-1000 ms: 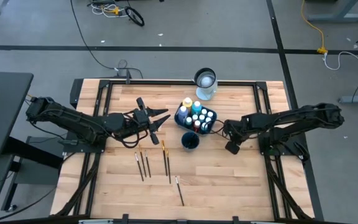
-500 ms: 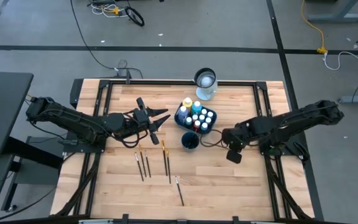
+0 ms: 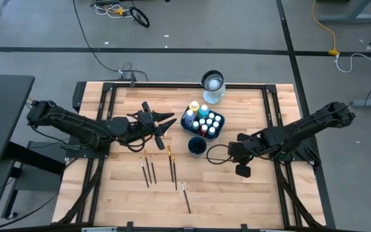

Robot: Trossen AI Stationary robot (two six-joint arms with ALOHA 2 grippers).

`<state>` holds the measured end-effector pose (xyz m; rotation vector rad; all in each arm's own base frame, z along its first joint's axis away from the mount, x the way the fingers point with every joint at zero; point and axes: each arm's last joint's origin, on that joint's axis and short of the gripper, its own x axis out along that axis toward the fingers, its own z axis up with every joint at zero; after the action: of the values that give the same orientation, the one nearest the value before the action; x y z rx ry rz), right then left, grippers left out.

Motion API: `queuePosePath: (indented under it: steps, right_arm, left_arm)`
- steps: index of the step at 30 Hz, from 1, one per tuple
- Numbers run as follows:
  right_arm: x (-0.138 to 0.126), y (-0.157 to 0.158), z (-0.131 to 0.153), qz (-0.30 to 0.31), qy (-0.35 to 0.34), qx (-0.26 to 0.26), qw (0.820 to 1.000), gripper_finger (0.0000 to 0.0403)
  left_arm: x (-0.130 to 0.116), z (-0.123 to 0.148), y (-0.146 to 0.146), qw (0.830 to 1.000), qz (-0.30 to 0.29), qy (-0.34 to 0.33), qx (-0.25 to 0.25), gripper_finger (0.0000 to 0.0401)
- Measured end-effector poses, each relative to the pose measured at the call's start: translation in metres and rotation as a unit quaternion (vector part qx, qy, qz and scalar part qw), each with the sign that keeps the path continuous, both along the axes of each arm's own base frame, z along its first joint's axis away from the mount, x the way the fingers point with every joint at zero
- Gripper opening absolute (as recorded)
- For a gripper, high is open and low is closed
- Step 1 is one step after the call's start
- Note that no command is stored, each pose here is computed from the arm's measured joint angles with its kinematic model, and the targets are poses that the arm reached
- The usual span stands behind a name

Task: Pick & Place Paint Supplies
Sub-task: Put the gold paint brush into the blue cup

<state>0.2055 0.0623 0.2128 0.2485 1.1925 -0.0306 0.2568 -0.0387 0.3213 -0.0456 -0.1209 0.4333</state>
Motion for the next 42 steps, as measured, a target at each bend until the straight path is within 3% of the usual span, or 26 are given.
queuePosePath:
  steps: [11, 22, 28, 35, 39, 42]
  right_arm:
    - [-0.007, 0.007, 0.008, 0.014, 0.027, -0.024, 0.999, 0.0000]
    - [0.001, 0.011, 0.016, 0.011, -0.005, -0.036, 0.999, 0.0000]
    - [-0.008, 0.005, 0.060, 0.004, 0.038, -0.103, 0.994, 0.0000]
    - [0.000, 0.003, 0.128, 0.045, -0.055, -0.140, 0.988, 0.0000]
    - [0.011, -0.001, 0.138, 0.059, -0.059, -0.157, 0.984, 0.0000]
    - [0.026, -0.007, 0.134, 0.083, -0.017, -0.160, 0.983, 0.0000]
  left_arm:
    - [0.000, 0.000, 0.000, 1.000, 0.000, 0.000, 0.000, 0.0109]
    - [0.000, 0.000, 0.000, 1.000, 0.000, 0.000, 0.000, 0.0109]
    - [0.000, 0.000, 0.000, 1.000, 0.000, -0.001, 0.000, 0.0109]
    - [0.000, 0.000, 0.000, 1.000, 0.000, -0.001, 0.000, 0.0109]
    - [0.000, 0.000, 0.000, 1.000, 0.000, 0.000, 0.001, 0.0109]
    - [0.000, 0.000, 0.000, 1.000, 0.000, 0.000, 0.001, 0.0109]
